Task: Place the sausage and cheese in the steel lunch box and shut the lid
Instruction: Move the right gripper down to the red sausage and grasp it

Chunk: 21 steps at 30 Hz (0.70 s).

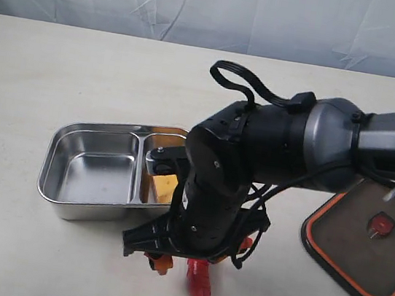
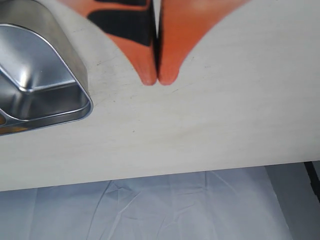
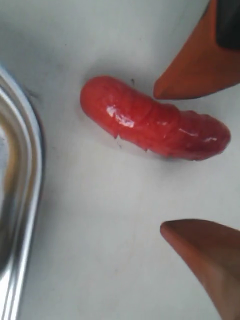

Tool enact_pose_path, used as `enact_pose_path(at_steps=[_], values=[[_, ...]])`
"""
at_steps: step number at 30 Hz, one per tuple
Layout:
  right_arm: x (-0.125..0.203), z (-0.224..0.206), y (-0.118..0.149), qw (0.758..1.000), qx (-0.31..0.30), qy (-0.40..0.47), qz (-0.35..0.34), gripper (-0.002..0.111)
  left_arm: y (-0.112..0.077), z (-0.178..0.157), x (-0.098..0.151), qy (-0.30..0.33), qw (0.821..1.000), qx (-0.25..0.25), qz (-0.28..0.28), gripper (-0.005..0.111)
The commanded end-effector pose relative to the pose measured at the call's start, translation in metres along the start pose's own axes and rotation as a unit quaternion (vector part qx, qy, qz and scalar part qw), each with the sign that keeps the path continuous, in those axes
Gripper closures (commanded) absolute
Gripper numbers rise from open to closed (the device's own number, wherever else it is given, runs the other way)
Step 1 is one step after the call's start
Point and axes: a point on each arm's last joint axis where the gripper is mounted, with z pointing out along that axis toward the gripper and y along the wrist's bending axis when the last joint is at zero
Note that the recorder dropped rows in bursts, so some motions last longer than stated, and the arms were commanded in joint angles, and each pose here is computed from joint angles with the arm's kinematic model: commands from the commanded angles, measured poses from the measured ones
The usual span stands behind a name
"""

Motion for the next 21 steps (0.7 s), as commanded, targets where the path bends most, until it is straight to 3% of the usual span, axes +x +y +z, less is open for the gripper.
enact_pose_path(at_steps=[1, 5, 21], values=[[0.0012, 0.0005, -0.0061, 0.999, 0.025, -0.016, 0.02, 0.044, -0.0004, -0.0004, -0.0004, -0.007, 1.0, 0.003, 0.002, 0.107], [0.0003, 0.0005, -0.0112, 0.998, 0.052, -0.023, 0.034, 0.044, -0.0004, -0.0004, -0.0004, -0.007, 1.0, 0.003, 0.002, 0.107], [-0.0027, 0.0009, -0.0104, 0.998, 0.047, -0.039, 0.029, 0.044, -0.0004, -0.0004, -0.0004, -0.007, 1.0, 0.003, 0.002, 0.107]])
